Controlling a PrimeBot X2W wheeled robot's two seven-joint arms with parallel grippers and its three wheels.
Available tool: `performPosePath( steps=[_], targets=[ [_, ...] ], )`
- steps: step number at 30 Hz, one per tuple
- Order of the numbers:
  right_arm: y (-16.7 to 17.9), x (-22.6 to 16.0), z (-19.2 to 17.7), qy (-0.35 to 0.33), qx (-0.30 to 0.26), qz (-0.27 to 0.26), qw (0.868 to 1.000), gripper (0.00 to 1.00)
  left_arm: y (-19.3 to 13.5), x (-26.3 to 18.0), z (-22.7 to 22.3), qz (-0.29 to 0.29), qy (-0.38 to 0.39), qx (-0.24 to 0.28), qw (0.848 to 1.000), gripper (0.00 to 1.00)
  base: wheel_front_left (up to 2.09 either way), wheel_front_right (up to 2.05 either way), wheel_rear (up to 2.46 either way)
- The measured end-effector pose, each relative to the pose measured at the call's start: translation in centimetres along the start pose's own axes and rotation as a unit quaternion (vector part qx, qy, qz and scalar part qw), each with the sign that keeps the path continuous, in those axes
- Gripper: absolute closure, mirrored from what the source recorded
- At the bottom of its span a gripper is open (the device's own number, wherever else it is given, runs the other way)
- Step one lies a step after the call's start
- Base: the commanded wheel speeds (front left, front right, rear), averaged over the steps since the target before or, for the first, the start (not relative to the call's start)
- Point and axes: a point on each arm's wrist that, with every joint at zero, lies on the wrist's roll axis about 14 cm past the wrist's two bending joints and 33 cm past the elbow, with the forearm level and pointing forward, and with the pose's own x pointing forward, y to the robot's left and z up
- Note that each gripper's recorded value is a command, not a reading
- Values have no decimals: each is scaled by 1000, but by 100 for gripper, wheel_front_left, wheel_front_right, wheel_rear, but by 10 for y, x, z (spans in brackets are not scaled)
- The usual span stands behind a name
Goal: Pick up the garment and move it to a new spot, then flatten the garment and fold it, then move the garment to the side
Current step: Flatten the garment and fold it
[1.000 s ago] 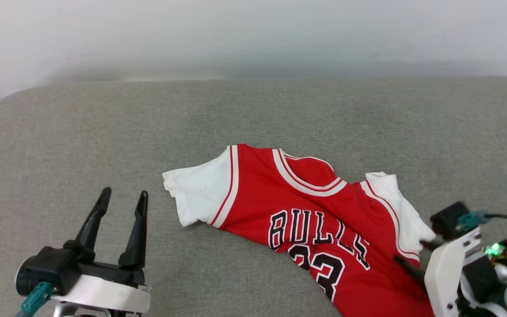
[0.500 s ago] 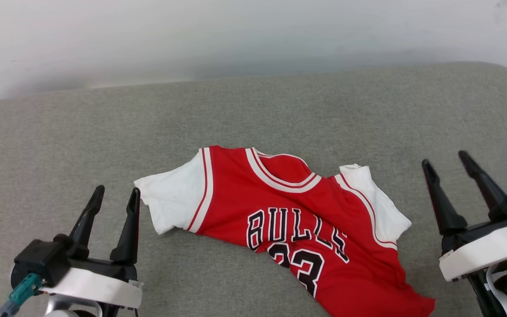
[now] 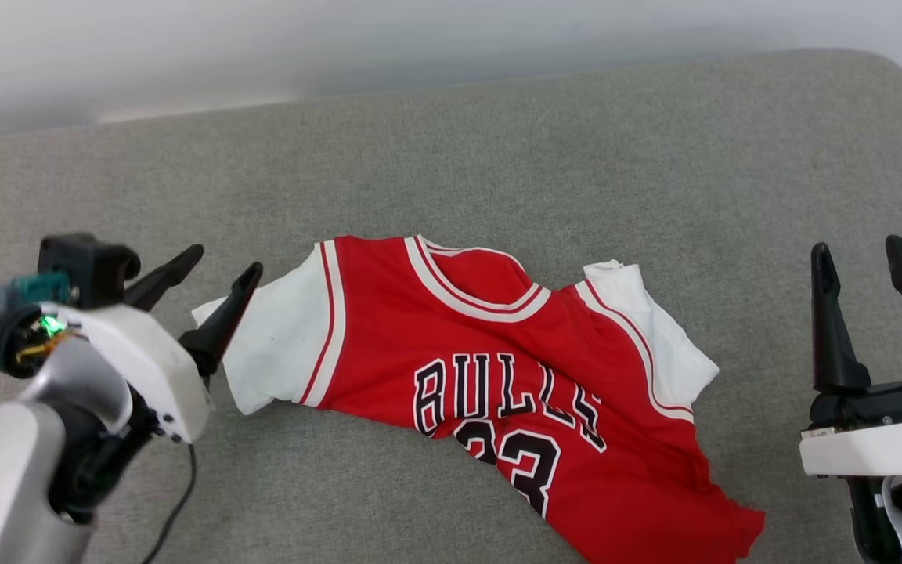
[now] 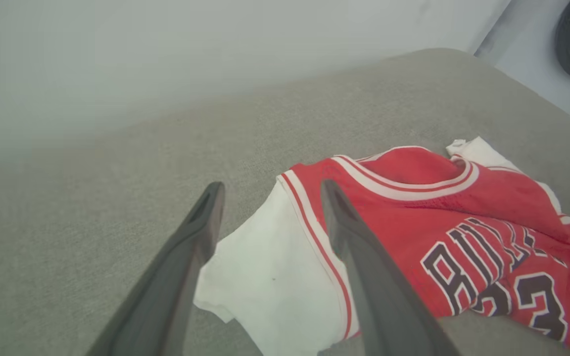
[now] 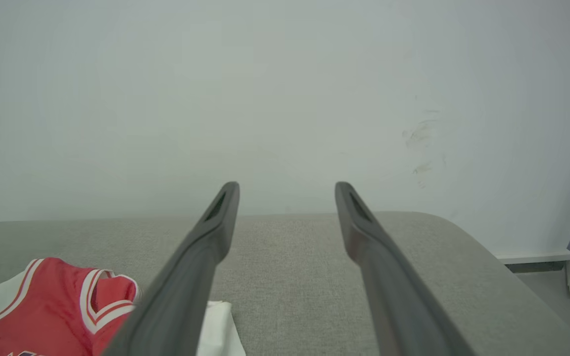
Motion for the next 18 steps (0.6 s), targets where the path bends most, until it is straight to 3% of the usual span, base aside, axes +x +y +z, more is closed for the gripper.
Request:
performPosePath(
  steps=[7, 18],
  targets=[
    [-2, 6, -20, 16, -4, -6, 1000, 0, 32, 15, -46, -2, 209, -23, 978, 0, 0, 0, 0],
    [-5, 11, -51, 47, -6, -15, 999, 0, 61, 20, -108, 7, 380, -44, 924, 0, 0, 0, 0]
  ],
)
